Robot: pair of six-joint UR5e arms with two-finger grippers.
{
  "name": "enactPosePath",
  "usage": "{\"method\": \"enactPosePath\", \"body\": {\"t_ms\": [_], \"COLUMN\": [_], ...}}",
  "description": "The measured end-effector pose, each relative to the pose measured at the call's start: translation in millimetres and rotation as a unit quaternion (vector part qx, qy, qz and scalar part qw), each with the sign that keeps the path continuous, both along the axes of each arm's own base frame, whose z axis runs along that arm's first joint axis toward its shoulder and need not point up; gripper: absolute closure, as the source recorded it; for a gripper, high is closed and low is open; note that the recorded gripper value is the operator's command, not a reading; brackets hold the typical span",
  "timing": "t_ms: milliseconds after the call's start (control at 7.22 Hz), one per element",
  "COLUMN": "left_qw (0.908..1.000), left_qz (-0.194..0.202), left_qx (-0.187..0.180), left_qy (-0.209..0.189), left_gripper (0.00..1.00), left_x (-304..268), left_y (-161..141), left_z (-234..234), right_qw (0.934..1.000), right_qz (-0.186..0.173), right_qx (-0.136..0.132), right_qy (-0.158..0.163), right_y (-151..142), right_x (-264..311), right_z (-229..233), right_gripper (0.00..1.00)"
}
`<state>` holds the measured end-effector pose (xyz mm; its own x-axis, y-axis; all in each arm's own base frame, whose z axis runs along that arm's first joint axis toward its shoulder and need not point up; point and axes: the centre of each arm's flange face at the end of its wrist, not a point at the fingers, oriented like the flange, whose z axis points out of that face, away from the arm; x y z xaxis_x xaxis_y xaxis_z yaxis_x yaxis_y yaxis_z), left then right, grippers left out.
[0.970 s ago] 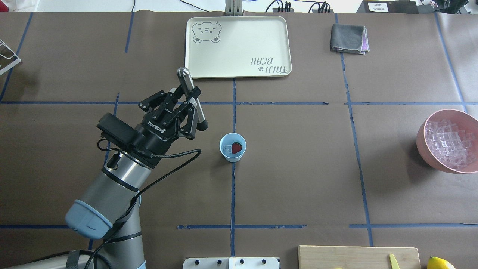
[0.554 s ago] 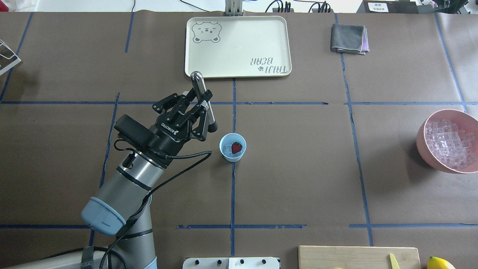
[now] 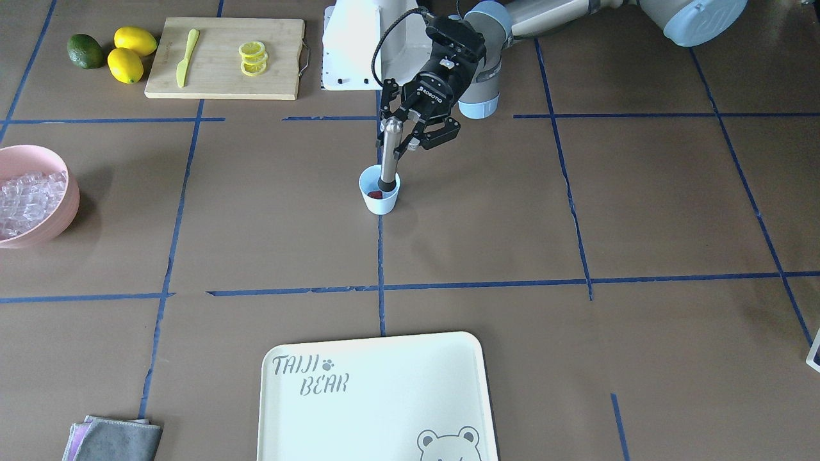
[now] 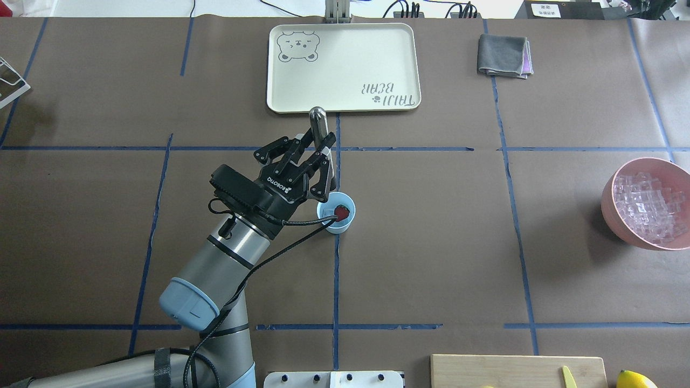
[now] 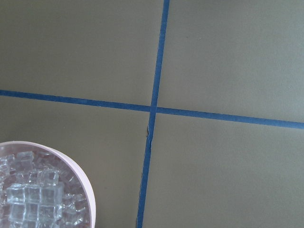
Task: Mash ice and strawberries in cup
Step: 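Lower the pestle into the cup and press down on the contents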
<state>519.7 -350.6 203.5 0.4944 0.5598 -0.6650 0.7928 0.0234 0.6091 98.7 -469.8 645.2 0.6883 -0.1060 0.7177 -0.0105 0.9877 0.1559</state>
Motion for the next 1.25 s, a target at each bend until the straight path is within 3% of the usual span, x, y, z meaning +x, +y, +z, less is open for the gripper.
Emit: {"method": "enactPosePath", "body": {"t_ms": [1247], "left_qw": [0.9996], "left_qz": [0.015], "left_qx": [-0.016], "left_qy": [-0.019], "left_gripper": [1.0], "left_x": [32], "left_y": [24], "left_z": [19], "right_qw": [1.0], "right_qz": [0.0], "right_qx": [-0.005], "right_qy": [-0.001], "right_y": [4], "right_x": [0], "right_z": [5], "right_gripper": [0.01]}}
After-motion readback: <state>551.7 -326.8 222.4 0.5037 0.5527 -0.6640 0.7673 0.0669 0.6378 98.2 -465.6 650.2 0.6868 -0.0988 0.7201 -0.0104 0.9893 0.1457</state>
